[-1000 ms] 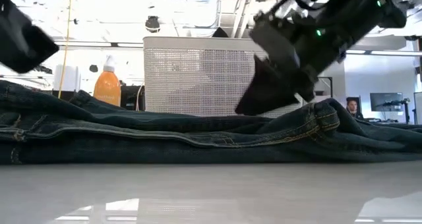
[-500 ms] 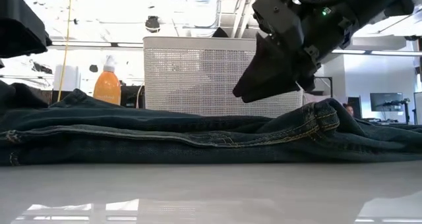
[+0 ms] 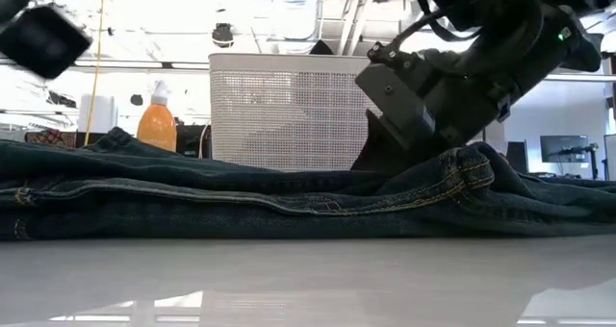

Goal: Fold laundry
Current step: Fold the dark blue jeans

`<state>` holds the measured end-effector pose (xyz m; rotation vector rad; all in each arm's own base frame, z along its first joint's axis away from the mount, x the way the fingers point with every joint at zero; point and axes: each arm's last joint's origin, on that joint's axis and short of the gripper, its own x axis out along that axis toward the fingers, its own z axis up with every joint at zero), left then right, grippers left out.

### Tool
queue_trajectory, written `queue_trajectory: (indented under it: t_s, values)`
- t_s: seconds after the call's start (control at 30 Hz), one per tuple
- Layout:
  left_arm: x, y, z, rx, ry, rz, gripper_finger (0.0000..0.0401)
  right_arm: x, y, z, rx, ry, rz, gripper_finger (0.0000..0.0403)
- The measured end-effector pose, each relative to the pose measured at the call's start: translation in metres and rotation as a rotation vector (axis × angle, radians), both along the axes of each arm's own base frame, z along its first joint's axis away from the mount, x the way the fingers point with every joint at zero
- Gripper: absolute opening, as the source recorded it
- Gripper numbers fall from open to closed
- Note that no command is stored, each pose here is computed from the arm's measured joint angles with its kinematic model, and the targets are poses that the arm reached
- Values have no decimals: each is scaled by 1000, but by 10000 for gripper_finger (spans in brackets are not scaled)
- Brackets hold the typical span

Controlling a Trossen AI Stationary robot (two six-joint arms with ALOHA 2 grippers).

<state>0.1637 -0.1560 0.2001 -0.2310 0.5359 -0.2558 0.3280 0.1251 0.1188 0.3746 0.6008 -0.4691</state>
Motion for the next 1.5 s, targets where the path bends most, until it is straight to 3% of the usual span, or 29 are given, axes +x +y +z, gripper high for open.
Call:
queue_trajectory:
  t_s: [0.1,0.2,0.37,0.53,0.67,0.83,1.03,1.17,1.3,1.5]
  values:
    - [-2,13,13,165,-143,170,0,0,0,2,17,1,9,166]
    - [2,27,13,287,-164,335,0,-2,1,13,28,-9,41,166]
    - [15,48,-7,305,-34,507,0,-13,5,46,50,-56,81,166]
    - [24,59,-42,318,165,636,0,-49,4,72,91,-43,-145,166]
    - [31,59,-68,343,275,650,0,-89,-4,77,101,86,-317,166]
    - [36,57,-86,363,311,665,0,-129,-20,73,177,248,-491,181]
    - [35,54,-81,333,328,622,0,-157,-40,65,274,295,-504,229]
    - [30,49,-64,272,309,536,0,-173,-51,52,340,241,-494,257]
    - [23,46,-43,224,231,489,0,-182,-57,30,416,146,-428,263]
    - [13,42,-18,189,96,461,0,-192,-63,4,424,106,-395,263]
